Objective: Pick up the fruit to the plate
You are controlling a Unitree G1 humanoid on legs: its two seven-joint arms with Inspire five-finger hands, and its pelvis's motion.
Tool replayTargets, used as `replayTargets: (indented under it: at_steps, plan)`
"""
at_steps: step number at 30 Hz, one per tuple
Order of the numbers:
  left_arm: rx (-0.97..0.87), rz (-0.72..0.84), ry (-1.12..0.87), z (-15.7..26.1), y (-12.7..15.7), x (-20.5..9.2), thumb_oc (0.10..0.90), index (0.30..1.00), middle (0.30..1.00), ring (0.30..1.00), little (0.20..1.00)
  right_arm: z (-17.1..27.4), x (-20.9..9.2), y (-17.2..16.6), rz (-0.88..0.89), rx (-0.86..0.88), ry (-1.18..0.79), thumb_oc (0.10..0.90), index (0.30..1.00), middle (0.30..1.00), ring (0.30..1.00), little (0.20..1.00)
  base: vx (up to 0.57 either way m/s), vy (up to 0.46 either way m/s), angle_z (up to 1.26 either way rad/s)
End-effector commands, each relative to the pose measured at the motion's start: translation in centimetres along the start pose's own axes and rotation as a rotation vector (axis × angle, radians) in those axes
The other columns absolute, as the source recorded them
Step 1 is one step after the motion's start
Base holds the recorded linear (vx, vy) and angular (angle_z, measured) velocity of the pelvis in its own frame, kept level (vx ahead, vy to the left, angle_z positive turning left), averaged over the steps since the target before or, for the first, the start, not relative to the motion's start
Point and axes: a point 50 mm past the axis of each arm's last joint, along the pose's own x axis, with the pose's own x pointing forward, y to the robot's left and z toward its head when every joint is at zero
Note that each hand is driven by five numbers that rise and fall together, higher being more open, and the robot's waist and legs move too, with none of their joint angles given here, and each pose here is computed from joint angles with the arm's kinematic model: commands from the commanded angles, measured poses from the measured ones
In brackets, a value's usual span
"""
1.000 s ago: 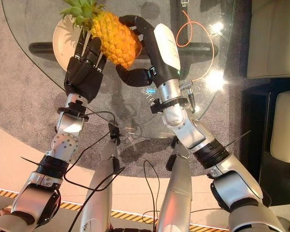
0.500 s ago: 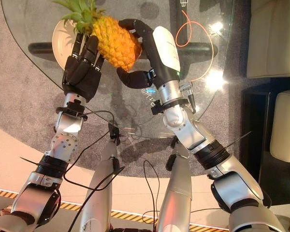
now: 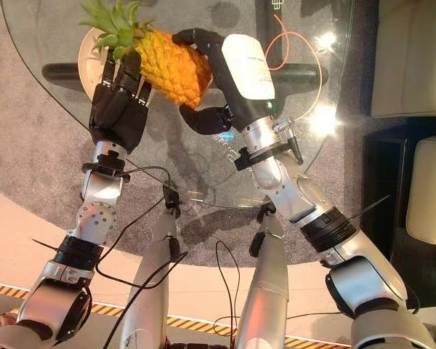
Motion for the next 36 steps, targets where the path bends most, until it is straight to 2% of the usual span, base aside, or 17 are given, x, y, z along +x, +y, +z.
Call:
replayTargets:
  at_steps: [1, 17, 25, 26, 28, 29, 30, 36]
  plan:
    - [-0.035, -0.302, -0.222, 4.1, -6.4, 1.5, 0.8, 0.9, 0.9, 0.9, 0.9, 7.7, 2.1, -3.1, -0.108, 0.017, -0.449, 0.1, 0.3, 0.3, 0.3, 0.2, 0.0, 0.0, 0.0]
    - [-0.072, -0.295, -0.251, 4.6, -6.8, 1.3, 0.8, 0.9, 0.9, 0.9, 0.9, 10.0, 1.6, -3.5, -0.069, 0.02, -0.594, 0.1, 0.3, 0.3, 0.3, 0.2, 0.0, 0.0, 0.0]
    - [-0.125, -0.268, -0.354, 5.6, -6.5, 1.0, 0.8, 0.9, 0.9, 0.9, 0.9, 10.2, 1.6, -3.4, -0.053, 0.016, -0.612, 0.1, 0.3, 0.3, 0.3, 0.2, 0.0, 0.0, 0.0]
    - [-0.132, -0.263, -0.374, 5.8, -6.5, 0.9, 0.572, 0.705, 0.705, 0.705, 0.672, 10.2, 1.5, -3.4, -0.051, 0.014, -0.618, 0.1, 0.3, 0.3, 0.3, 0.2, 0.0, 0.0, 0.0]
    - [-0.138, -0.259, -0.39, 5.9, -6.4, 0.9, 0.44, 0.592, 0.592, 0.592, 0.54, 10.3, 1.5, -3.4, -0.048, 0.015, -0.623, 0.1, 0.3, 0.3, 0.3, 0.2, 0.0, 0.0, 0.0]
    - [-0.137, -0.255, -0.403, 6.1, -6.4, 0.8, 0.35, 0.514, 0.514, 0.514, 0.45, 10.3, 1.5, -3.4, -0.047, 0.013, -0.626, 0.1, 0.3, 0.3, 0.3, 0.2, 0.0, 0.0, 0.0]
    - [-0.136, -0.254, -0.42, 6.2, -6.6, 0.8, 0.1, 0.3, 0.3, 0.3, 0.2, 10.4, 1.5, -3.4, -0.042, 0.01, -0.628, 0.1, 0.3, 0.3, 0.3, 0.2, 0.0, 0.0, 0.0]
    - [-0.099, -0.242, -0.481, 6.8, -6.7, 0.6, 0.1, 0.3, 0.3, 0.3, 0.2, 10.3, 1.5, -3.4, -0.031, 0.012, -0.629, 0.1, 0.3, 0.3, 0.3, 0.2, 0.0, 0.0, 0.0]
